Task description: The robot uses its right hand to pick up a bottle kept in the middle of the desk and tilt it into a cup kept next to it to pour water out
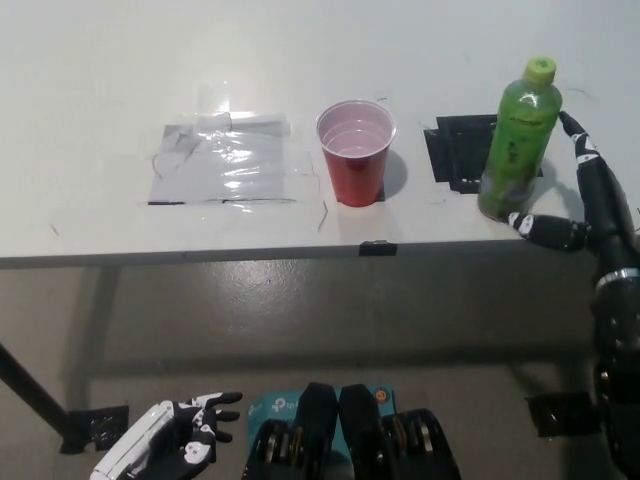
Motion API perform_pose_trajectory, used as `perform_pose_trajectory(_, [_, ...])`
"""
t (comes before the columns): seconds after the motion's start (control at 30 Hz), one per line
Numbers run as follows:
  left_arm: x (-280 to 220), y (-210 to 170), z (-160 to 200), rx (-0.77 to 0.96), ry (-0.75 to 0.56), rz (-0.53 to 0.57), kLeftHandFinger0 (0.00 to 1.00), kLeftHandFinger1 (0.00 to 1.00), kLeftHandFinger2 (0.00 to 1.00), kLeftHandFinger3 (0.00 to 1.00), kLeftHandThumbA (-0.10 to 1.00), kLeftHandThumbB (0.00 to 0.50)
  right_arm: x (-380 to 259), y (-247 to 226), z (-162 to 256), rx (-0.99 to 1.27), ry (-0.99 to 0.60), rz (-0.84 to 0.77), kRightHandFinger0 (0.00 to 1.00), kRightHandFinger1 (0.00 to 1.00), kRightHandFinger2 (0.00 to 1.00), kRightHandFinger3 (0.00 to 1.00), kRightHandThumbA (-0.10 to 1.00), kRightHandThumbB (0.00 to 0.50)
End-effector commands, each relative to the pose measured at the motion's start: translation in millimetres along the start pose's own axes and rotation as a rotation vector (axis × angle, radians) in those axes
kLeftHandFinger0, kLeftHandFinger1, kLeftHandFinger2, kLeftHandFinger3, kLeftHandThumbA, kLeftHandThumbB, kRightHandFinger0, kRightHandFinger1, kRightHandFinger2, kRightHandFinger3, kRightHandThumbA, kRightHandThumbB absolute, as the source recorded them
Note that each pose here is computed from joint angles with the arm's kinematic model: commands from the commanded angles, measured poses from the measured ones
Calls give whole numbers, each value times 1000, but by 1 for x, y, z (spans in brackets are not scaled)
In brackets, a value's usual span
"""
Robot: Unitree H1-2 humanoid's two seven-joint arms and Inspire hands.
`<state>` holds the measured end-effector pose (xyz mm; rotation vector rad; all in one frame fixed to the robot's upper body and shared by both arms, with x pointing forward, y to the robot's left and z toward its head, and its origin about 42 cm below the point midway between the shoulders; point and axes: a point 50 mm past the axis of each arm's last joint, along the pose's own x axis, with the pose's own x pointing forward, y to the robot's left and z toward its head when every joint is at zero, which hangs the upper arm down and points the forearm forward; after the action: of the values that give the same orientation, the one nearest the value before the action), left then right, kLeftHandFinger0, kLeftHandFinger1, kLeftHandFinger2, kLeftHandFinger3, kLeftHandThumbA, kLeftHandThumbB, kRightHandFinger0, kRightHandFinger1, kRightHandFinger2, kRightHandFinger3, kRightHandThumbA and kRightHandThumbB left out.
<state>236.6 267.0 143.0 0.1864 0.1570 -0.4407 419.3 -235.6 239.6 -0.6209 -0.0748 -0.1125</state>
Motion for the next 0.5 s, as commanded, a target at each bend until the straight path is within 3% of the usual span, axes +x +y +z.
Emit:
perform_pose_trajectory(0.0, [-2,-4,5,3,-25,-24,780,828,860,944,916,194,14,-2,6,25,60,-36,1000,1000,1000,1000,884,500])
perform_pose_trajectory(0.17, [-3,-6,0,0,-27,-29,766,816,849,936,938,233,18,22,-18,140,192,-48,1000,1000,1000,1000,868,500])
perform_pose_trajectory(0.33, [-3,-7,2,-5,-33,-49,761,814,856,952,922,196,22,35,-11,133,201,-43,1000,1000,1000,1000,890,500])
perform_pose_trajectory(0.47, [-1,-8,3,-9,-35,-71,788,824,860,967,933,218,25,43,7,165,163,-14,1000,1000,1000,1000,866,500])
